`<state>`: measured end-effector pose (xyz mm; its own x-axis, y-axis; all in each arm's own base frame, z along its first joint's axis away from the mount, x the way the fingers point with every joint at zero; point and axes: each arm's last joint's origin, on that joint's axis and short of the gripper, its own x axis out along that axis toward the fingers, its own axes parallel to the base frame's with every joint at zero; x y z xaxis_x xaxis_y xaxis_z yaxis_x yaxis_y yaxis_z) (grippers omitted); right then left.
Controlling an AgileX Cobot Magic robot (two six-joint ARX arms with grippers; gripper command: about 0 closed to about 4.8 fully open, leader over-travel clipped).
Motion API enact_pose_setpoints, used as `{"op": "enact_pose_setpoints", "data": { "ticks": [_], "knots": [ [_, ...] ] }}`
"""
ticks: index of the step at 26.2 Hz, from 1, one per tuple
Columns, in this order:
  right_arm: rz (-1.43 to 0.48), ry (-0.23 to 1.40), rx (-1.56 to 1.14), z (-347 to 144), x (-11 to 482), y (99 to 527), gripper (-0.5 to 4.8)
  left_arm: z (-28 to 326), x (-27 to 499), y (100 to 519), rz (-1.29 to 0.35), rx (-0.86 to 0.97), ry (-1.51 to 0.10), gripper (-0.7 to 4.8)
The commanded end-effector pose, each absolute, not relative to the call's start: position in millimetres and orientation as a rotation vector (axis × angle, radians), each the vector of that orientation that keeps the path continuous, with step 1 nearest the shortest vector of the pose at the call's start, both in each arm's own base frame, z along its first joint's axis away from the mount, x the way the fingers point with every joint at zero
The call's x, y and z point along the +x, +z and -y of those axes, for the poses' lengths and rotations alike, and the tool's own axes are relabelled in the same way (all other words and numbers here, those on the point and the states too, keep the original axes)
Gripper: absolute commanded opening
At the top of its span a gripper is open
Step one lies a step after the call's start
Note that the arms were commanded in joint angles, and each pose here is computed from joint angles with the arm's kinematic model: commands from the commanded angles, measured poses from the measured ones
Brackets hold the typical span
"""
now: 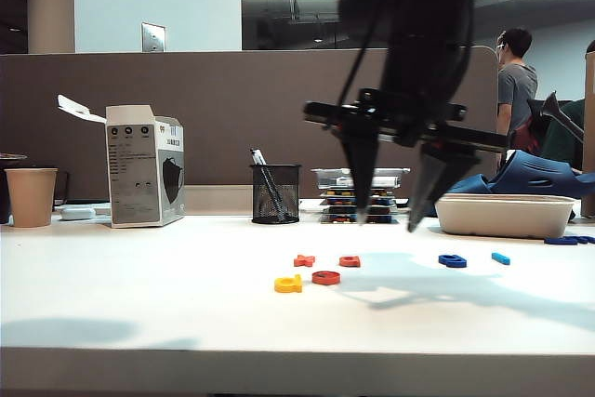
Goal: Select the appropriate letters from the row of letter magnets placed on the table to arrange into the word "dog".
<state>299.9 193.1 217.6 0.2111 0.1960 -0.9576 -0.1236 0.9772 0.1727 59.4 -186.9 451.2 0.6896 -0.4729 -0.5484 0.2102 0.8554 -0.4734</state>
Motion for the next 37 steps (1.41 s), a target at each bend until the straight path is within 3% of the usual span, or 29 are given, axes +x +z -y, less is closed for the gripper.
{"op": "enact_pose_setpoints", "data": {
  "ticks": [1,7,12,25,28,33,37],
  "knots": [
    [-1.332,0.194,0.063,-177.9,307.3,221.2,2.39,186.0,59.7,452.3,-0.708,-0.400,-0.391,-0.05],
    [-1.271,0.069,0.033,-152.8,323.4,219.9,2.39,186.0,59.7,452.3,-0.708,-0.400,-0.391,-0.05],
    [-1.210,0.055,0.057,-139.2,338.7,217.3,2.39,185.9,59.7,452.4,-0.708,-0.400,-0.391,-0.05],
    [-1.320,0.065,0.040,-140.2,355.1,169.4,2.36,186.0,59.7,452.4,-0.709,-0.400,-0.392,-0.05],
    [-1.333,0.065,0.038,-140.4,355.1,166.5,1.98,186.0,59.7,452.4,-0.709,-0.400,-0.392,-0.05],
    [-1.365,0.055,0.028,-139.1,352.3,165.3,1.96,186.0,59.7,452.3,-0.709,-0.400,-0.392,-0.05],
    [-1.364,0.055,0.028,-139.3,352.3,165.3,0.94,186.0,59.7,452.4,-0.709,-0.400,-0.392,-0.05]
  ]
}}
